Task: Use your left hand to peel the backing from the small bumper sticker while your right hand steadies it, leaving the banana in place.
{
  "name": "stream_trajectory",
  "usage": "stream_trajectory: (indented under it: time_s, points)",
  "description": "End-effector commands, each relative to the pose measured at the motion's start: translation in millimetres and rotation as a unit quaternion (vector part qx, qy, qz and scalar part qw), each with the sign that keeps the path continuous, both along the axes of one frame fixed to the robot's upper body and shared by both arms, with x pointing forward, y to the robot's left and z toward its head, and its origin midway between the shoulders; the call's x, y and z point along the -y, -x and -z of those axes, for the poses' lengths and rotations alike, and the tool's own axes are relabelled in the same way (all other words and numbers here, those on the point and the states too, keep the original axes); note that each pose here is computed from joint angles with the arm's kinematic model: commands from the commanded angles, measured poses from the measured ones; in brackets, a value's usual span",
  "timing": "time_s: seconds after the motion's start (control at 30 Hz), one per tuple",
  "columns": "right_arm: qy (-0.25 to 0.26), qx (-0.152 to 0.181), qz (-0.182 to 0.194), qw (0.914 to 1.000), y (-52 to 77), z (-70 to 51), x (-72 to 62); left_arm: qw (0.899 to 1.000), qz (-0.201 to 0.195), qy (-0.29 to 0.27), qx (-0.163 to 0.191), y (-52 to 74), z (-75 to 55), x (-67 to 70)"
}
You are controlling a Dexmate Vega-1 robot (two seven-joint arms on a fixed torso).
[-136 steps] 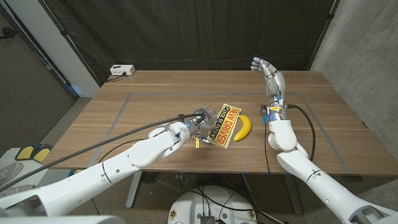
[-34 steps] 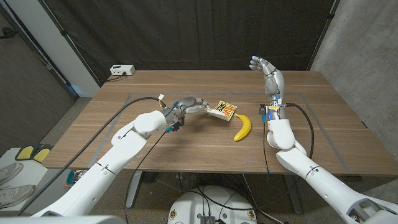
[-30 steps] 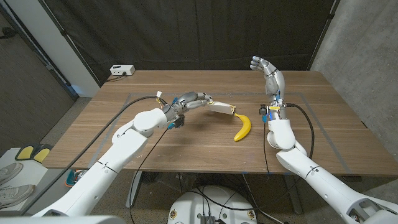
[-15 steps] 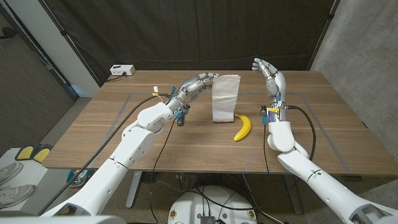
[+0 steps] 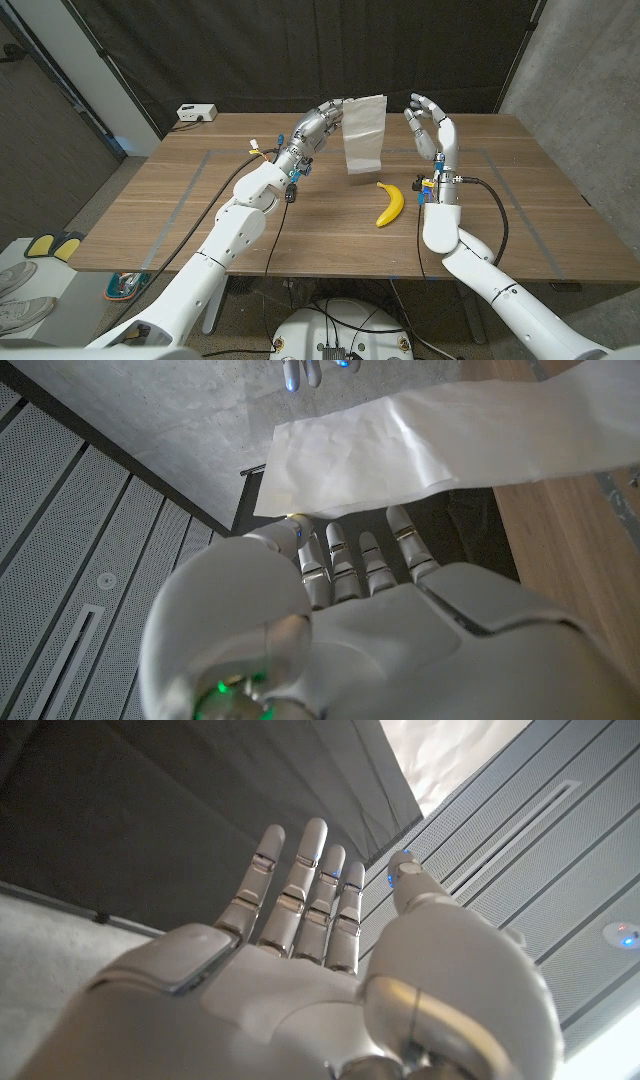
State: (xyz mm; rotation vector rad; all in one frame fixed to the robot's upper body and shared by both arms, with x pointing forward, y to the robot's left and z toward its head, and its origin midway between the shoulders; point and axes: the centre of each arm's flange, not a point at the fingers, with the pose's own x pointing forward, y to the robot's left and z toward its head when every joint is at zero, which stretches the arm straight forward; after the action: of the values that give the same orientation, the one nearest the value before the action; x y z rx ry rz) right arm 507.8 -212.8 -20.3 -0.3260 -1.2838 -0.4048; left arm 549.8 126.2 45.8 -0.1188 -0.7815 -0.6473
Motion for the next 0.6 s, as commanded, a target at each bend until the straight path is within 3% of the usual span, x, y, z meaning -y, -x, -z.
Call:
stream_trajectory:
  time_s: [0.03, 0.3, 0.43, 0.6]
  points:
    - [0.001, 0.1, 0.15, 0.9837, 22.5, 5.6, -18.4, 0.992, -0.12, 0.028, 0.014, 8.6, -4.0, 0.4]
    - [0.054, 0.132, 0.229, 0.963, 29.6, 5.0, -36.2, 0.981, -0.191, 0.009, 0.022, 17.8, -9.4, 9.2]
    - [0.093, 0.14, 0.284, 0.9441, 32.8, 6.9, -46.6, 0.969, -0.24, -0.036, 0.047, 23.8, -20.9, 19.5]
    - [0.114, 0.145, 0.324, 0.9278, 35.2, 5.9, -52.0, 0.96, -0.255, -0.092, 0.072, 25.7, -35.2, 33.0]
